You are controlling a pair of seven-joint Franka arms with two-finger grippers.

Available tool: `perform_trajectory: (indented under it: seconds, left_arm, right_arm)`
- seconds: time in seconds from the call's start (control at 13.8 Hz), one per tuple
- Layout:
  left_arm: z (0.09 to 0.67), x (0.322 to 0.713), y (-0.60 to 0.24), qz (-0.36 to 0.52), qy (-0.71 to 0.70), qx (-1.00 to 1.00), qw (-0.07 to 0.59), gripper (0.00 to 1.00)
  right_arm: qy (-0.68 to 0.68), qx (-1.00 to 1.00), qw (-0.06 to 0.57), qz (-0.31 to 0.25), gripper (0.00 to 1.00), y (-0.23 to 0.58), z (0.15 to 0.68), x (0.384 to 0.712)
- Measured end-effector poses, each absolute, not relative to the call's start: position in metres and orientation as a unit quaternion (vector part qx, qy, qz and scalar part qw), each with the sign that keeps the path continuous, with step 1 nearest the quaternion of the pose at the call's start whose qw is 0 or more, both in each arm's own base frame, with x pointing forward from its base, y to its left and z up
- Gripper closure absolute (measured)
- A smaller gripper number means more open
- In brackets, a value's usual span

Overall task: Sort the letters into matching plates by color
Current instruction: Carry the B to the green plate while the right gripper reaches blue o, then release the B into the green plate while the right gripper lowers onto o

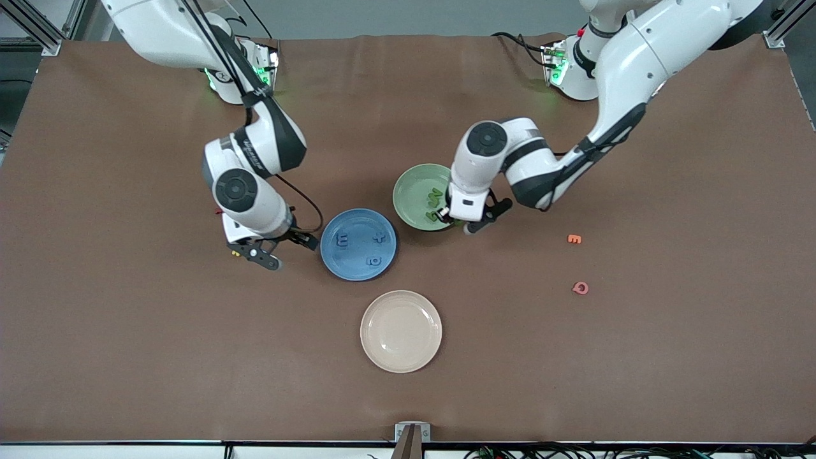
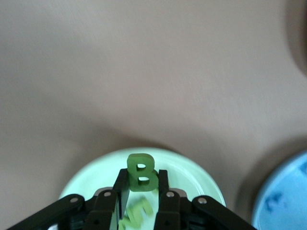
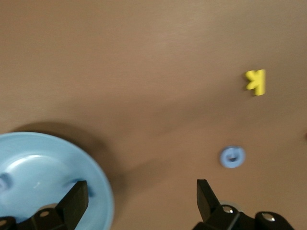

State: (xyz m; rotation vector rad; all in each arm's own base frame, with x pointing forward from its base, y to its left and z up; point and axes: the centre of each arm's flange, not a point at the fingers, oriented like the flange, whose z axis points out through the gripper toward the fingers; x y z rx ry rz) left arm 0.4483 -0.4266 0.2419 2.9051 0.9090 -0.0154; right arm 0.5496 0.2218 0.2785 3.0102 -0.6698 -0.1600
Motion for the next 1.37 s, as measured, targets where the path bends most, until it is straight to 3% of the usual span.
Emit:
perform_trajectory:
  seconds: [0.43, 0.51, 0.65, 1.01, 1.3, 1.37]
  left_arm:
    - [0.238, 0.401, -0.470, -0.008, 0.268, 0.962, 0.042, 0.72]
    - [0.238, 0.399, -0.472, -0.008, 0.266, 0.963, 0.042, 0.67]
    - [0.241, 0.403, -0.473, -0.005, 0.269, 0.962, 0.045, 0.48]
    - [0.268, 0.470, -0.453, 0.031, 0.287, 0.957, 0.021, 0.01]
    - [0.283, 0.547, -0.403, 0.069, 0.260, 0.963, 0.003, 0.00]
    - [0.284, 0.565, -0.387, 0.077, 0.255, 0.964, -0.005, 0.00]
  right_arm:
    - [-0.176, 0.983, 0.016, -0.041, 0.00, 0.145, 0.260, 0.520]
    - [-0.173, 0.984, 0.015, -0.041, 0.00, 0.138, 0.255, 0.516]
    - [-0.166, 0.985, 0.011, -0.035, 0.00, 0.130, 0.246, 0.510]
    - [-0.159, 0.987, 0.003, -0.021, 0.00, 0.113, 0.226, 0.496]
    - [-0.158, 0.987, 0.001, -0.018, 0.02, 0.113, 0.216, 0.489]
    - [-0.157, 0.987, 0.001, -0.020, 0.08, 0.114, 0.211, 0.486]
